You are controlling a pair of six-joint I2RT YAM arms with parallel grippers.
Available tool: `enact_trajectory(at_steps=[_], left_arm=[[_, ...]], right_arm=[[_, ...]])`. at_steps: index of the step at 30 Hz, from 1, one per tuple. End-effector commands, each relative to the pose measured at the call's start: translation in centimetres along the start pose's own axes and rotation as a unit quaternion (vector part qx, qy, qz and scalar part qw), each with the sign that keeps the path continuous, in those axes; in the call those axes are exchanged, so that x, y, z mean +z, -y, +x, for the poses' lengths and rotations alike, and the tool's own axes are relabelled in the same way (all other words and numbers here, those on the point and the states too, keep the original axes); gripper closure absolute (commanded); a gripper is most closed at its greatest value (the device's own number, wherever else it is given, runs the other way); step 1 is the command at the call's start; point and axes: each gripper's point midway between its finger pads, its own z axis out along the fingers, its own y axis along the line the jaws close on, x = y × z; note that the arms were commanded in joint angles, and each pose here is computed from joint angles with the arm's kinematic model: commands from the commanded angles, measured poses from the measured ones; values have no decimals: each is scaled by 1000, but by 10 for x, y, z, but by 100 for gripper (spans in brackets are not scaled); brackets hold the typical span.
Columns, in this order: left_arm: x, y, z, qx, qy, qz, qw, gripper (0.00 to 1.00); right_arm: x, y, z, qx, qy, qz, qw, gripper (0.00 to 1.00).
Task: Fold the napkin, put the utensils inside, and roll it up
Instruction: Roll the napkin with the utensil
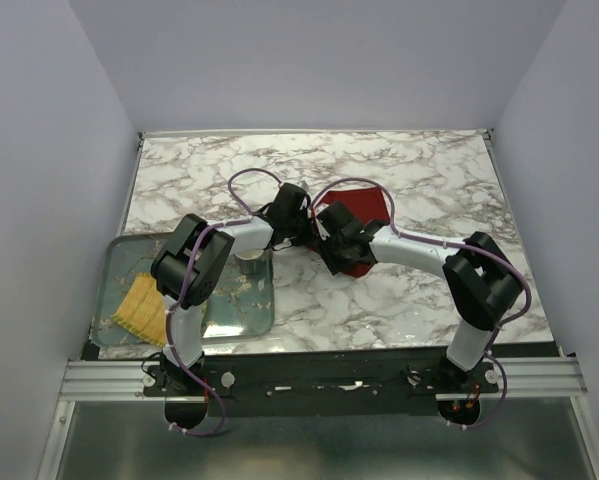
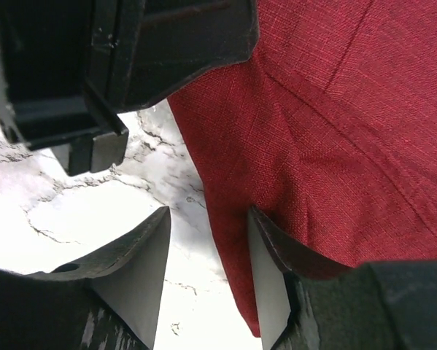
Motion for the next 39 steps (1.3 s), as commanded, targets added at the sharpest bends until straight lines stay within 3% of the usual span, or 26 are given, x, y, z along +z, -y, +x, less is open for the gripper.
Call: enact_trajectory(at_steps=[1,7,26,31,39], left_arm=[[10,-70,52,-8,-76,-108,991,100],[11,-70,51,-10,-77,-109,991,100],[11,-69,52,-16,-84,-98,991,100],[8,-68,49,-15,-84,-97,992,100],[1,-59,36,6,-80,-91,993,100]], right_arm=[[-15,8,-22,-5,24,28,999,44],[-22,10,-30,-9,32,30,999,39],[33,20,10,-14,-45,65,997,35],[35,22,23,25,-62,49,997,45],[36,20,33,69,-78,-13,994,72]])
